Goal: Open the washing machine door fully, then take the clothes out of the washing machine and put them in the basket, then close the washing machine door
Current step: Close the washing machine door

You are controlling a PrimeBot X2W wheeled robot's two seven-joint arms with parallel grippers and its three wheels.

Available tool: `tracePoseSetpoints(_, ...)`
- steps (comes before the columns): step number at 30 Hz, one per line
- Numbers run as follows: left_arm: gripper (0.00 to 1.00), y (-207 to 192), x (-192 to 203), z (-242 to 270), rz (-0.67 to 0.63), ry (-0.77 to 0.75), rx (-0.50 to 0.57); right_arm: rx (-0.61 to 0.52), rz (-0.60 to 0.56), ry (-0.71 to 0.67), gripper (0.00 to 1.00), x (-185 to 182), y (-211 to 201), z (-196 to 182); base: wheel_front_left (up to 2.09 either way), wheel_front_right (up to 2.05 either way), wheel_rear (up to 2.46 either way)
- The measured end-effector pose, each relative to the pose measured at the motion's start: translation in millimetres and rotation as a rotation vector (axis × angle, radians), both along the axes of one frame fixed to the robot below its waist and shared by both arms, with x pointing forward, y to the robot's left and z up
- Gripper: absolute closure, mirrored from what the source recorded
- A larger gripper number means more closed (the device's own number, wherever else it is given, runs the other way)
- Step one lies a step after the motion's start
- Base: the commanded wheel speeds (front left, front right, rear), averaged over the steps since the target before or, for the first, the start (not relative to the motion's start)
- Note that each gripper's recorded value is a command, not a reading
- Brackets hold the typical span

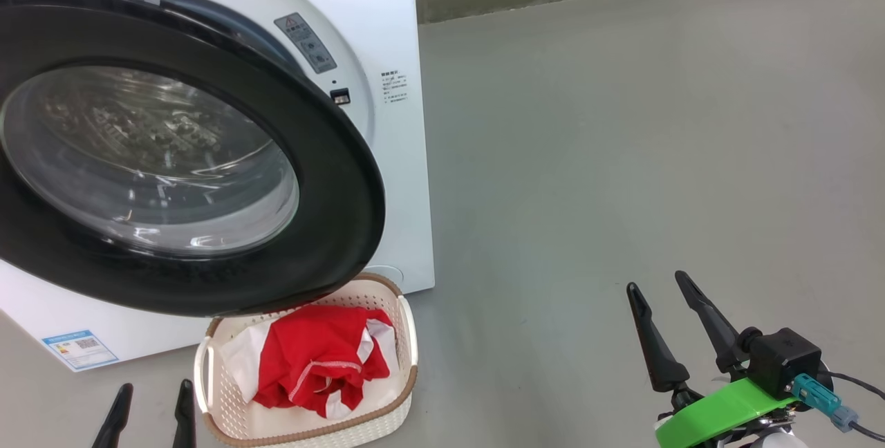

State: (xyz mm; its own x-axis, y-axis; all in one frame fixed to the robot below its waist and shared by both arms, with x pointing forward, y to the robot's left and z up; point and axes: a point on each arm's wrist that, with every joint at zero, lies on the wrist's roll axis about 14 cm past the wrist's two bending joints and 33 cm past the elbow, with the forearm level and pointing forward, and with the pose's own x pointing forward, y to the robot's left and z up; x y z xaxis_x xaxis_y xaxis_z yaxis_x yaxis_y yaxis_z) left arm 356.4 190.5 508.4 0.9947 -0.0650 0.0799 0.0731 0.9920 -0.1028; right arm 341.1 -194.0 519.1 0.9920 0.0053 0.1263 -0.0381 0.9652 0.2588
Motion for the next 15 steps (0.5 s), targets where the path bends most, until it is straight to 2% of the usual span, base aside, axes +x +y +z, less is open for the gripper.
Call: tracePoseSetpoints(15,0.00,7,-6,-11,0.026,0.032,0.022,0.000,0.015,-0.003,0.00,2,5,1,0.00,0.00,0.00)
